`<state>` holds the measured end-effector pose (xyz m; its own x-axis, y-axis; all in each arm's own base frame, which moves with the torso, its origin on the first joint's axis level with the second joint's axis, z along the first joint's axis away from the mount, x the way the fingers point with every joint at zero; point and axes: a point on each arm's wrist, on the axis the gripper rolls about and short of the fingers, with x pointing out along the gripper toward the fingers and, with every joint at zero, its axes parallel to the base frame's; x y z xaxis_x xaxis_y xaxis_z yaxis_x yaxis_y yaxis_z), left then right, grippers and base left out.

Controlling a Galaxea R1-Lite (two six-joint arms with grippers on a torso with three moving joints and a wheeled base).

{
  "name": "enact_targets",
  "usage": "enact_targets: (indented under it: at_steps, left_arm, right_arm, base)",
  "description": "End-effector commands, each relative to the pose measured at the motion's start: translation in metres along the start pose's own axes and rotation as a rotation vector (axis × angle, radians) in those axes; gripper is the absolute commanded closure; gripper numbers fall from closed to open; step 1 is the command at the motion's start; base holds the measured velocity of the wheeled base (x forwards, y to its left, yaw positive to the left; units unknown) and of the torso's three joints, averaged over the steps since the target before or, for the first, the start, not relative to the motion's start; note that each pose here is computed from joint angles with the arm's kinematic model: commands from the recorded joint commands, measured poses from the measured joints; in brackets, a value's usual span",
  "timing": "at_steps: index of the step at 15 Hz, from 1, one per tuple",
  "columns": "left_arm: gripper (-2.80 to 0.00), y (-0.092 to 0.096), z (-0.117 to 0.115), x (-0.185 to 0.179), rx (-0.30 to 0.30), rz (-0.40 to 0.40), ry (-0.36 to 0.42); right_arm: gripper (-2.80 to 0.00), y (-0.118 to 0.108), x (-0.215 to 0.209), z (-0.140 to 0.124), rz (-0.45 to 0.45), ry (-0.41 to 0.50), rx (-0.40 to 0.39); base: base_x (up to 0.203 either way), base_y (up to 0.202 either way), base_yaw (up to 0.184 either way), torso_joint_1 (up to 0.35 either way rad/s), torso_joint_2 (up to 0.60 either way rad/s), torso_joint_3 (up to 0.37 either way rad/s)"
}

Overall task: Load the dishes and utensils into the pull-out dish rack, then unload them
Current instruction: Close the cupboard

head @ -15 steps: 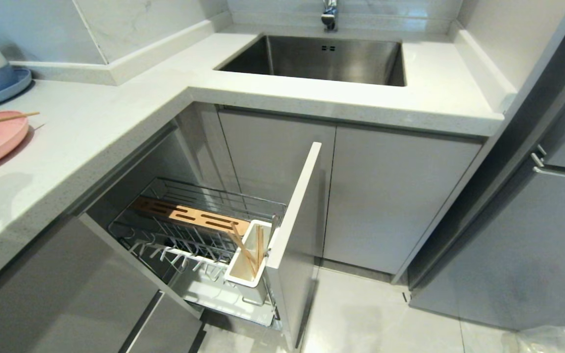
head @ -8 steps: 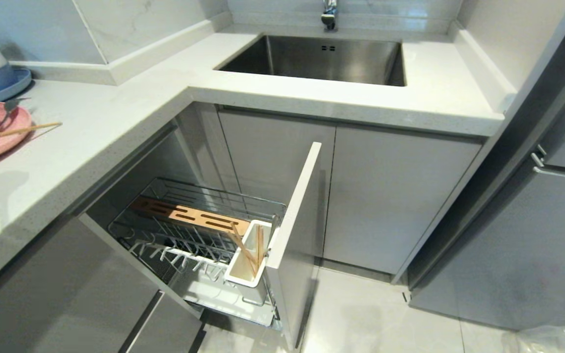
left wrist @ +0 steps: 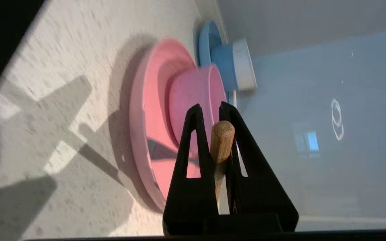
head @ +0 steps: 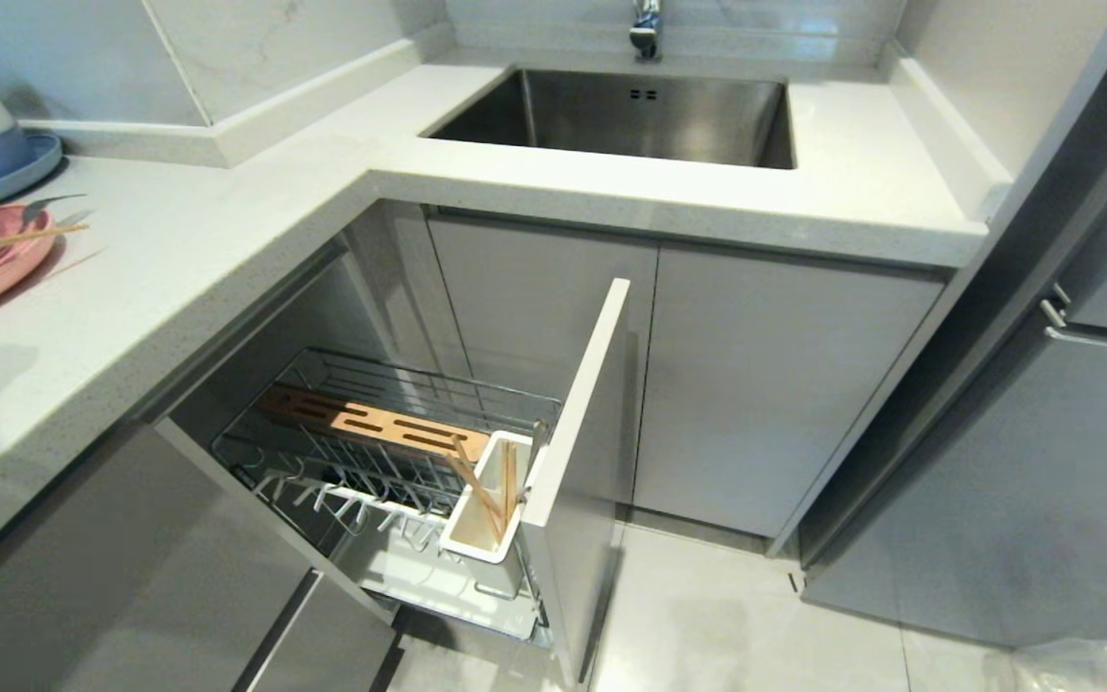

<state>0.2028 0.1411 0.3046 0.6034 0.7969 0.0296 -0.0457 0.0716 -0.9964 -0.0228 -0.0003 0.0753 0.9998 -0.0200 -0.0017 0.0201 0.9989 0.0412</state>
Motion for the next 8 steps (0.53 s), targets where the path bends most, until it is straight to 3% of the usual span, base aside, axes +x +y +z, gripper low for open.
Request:
enact_targets:
  at_steps: [1,4,8]
  left_arm:
    - [0.0,-0.001,0.0,0.0,-0.025,-0.006,0.025]
    - [0.0,0.008,0.002,0.013,-0.065,0.024,0.084]
    - [0.0,0.015,0.001,0.028,-0.076,0.051,0.102]
  right_arm:
    - [0.0,0.0,0.0,0.0,0.0,0.001,0.0]
    - [0.0,0.0,0.0,0.0,0.0,0.001,0.0]
    - [0.0,0.0,0.0,0.0,0.0,0.001,0.0]
  base:
    - [0.0,0.0,0.0,0.0,0.0,0.0]
    - [0.0,0.0,0.0,0.0,0.0,0.0]
    - [0.0,0.0,0.0,0.0,0.0,0.0]
